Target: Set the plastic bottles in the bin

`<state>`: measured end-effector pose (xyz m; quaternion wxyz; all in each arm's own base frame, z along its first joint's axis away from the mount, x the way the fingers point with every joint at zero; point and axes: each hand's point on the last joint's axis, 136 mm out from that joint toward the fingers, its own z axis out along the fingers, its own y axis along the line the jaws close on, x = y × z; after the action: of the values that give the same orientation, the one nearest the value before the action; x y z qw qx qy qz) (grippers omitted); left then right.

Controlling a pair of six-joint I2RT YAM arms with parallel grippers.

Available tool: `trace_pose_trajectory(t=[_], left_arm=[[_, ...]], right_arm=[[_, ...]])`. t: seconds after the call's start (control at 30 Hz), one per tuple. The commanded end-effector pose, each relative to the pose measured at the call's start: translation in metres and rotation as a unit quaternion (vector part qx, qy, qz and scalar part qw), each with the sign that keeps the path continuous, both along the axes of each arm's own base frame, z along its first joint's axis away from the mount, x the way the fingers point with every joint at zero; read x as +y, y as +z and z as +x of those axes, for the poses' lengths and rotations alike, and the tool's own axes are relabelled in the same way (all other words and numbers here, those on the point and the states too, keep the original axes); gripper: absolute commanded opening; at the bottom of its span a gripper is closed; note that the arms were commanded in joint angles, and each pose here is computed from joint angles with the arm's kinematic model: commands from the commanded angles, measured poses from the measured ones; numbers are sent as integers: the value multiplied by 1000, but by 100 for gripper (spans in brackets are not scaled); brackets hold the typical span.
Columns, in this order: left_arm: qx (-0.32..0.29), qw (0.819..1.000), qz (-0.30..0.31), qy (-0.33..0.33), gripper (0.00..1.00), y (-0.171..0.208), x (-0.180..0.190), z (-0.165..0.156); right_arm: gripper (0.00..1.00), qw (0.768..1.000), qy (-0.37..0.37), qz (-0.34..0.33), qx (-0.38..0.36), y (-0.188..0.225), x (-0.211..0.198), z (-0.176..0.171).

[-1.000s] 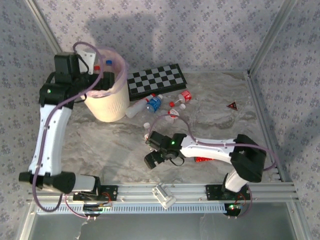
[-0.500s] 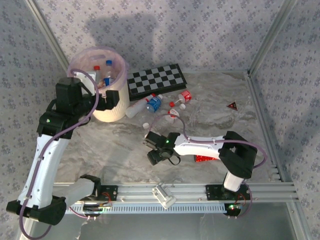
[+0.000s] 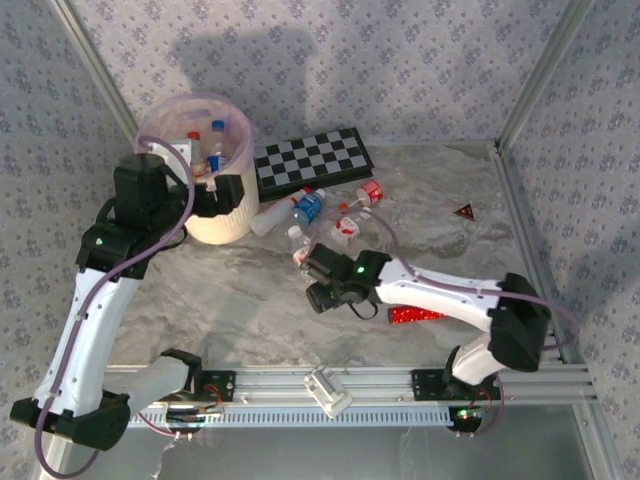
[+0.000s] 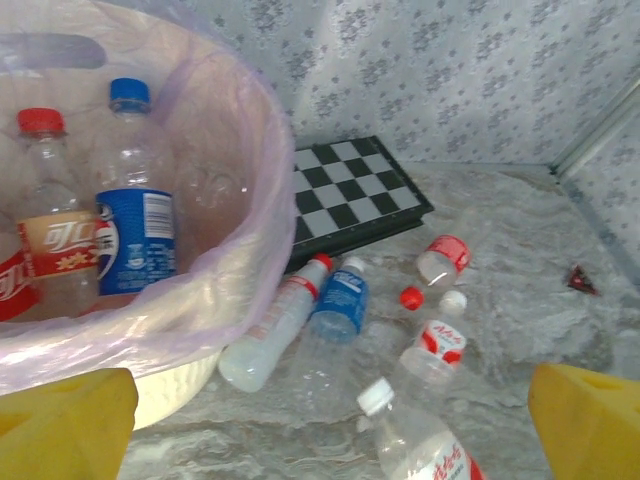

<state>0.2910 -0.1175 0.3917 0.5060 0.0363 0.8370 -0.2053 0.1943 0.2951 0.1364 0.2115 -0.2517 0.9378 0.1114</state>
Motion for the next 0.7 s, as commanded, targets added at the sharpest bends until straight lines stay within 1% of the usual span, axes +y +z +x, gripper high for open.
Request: trace_pose_trajectory(t=[0.0, 0.07, 0.13, 0.2, 0.27, 0.33, 0.4, 0.47, 0.53, 0.6, 0.67], left_arm=[[-37, 995, -80, -53, 100, 36, -33, -17], [-49, 989, -106, -85, 100, 45, -53, -26], [-53, 985, -119, -109, 100, 47, -70, -32], [-47, 982, -130, -132, 100, 44, -88, -33], [-34, 979, -138, -148, 100, 37, -105, -31], [-25, 975, -148, -166, 100, 30, -124, -29], [-17, 970, -158, -185, 100, 22, -145, -29], [-9, 968, -151, -199, 100, 10, -162, -32], [0, 967, -152, -205, 100, -1, -174, -31], [6, 963, -173, -207, 100, -7, -186, -28], [12, 962, -178, -207, 100, -15, -195, -28]], right_arm=[[57, 997, -10, 67, -33, 34, -15, 13], [57, 988, -27, 137, -64, 61, -21, 27], [57, 973, -35, 209, -93, 89, -26, 38], [53, 952, -28, 277, -129, 117, -31, 44], [49, 933, -24, 322, -157, 136, -36, 48], [46, 925, -19, 335, -178, 145, -40, 49], [45, 926, -18, 330, -184, 144, -43, 50], [44, 927, -19, 329, -181, 140, -44, 51], [44, 924, -15, 337, -178, 138, -41, 49], [43, 922, -16, 346, -176, 135, -39, 49], [43, 919, -13, 354, -175, 135, -37, 48]])
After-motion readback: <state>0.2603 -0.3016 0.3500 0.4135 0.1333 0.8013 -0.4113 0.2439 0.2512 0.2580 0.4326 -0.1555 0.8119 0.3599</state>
